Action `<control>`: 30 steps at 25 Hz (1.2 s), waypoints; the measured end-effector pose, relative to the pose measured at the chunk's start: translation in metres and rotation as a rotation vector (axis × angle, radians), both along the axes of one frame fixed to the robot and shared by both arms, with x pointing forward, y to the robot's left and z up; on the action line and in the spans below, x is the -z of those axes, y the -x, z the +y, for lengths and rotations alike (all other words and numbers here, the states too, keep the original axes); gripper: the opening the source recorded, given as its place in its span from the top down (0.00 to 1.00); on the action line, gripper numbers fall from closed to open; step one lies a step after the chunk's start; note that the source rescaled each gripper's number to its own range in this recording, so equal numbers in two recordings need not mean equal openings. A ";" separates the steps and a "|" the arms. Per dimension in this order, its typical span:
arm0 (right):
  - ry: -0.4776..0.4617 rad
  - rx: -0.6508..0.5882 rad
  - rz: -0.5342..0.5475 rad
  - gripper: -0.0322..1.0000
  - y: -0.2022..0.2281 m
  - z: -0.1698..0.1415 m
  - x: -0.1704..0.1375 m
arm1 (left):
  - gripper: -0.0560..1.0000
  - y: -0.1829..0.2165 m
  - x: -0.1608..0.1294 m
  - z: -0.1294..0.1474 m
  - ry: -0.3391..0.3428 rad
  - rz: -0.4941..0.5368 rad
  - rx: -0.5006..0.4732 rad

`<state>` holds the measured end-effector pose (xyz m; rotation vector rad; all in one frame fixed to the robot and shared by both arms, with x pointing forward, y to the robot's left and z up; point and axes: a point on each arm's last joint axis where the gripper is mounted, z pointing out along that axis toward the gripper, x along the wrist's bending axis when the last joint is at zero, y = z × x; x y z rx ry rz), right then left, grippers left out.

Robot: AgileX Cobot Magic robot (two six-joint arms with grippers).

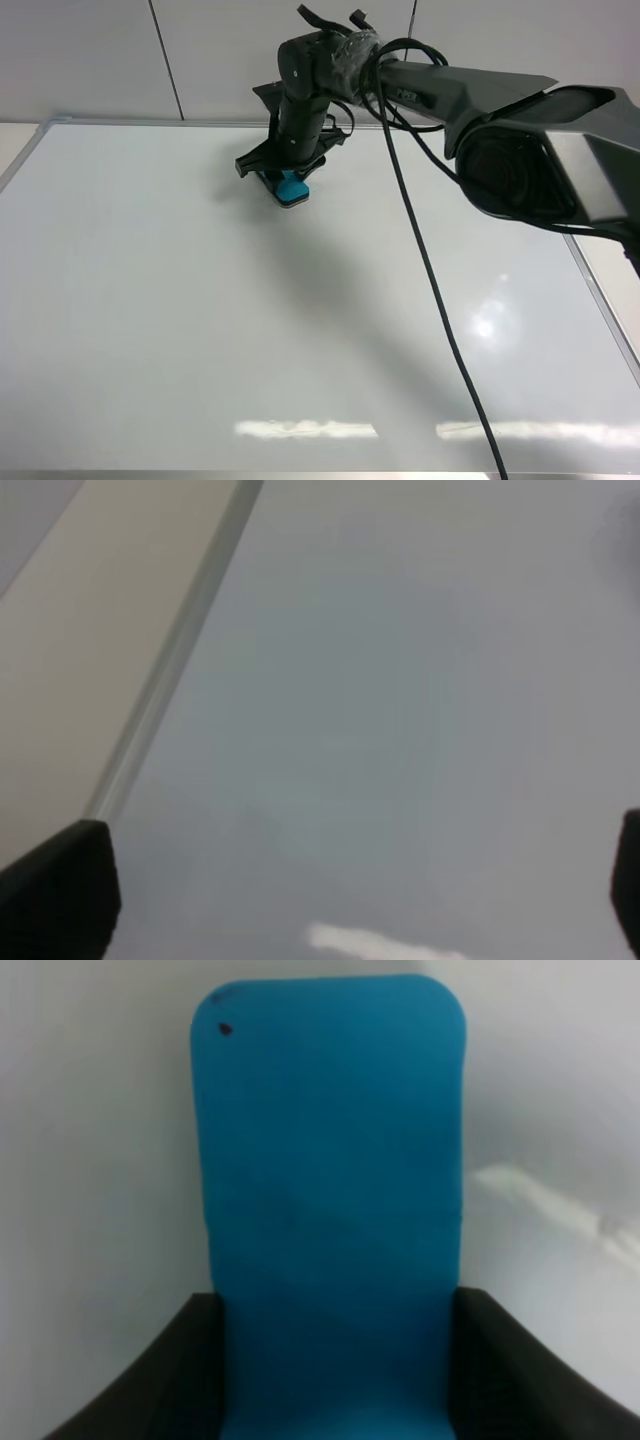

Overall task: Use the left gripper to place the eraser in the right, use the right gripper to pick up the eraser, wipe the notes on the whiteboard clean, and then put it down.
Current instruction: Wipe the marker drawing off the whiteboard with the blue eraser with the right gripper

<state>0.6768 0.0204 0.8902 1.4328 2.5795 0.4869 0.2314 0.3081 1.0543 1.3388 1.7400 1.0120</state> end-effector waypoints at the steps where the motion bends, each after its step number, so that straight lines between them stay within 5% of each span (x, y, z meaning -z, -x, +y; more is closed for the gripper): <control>1: 0.005 0.016 0.010 0.96 -0.003 -0.006 -0.001 | 0.00 0.000 0.000 0.000 0.000 0.000 0.000; 10: 0.011 0.234 0.054 0.96 -0.046 -0.087 -0.004 | 0.00 0.000 0.000 0.000 0.000 0.000 0.000; 15: 0.020 0.221 0.051 0.96 -0.049 -0.095 -0.009 | 0.00 0.000 0.000 0.000 0.000 0.000 0.000; 21: 0.080 0.105 -0.008 0.96 -0.039 -0.075 -0.017 | 0.00 0.000 0.000 0.000 0.000 0.000 0.000; 30: 0.065 -0.140 -0.014 0.96 0.024 0.020 -0.017 | 0.00 0.000 0.000 0.000 0.000 0.000 0.000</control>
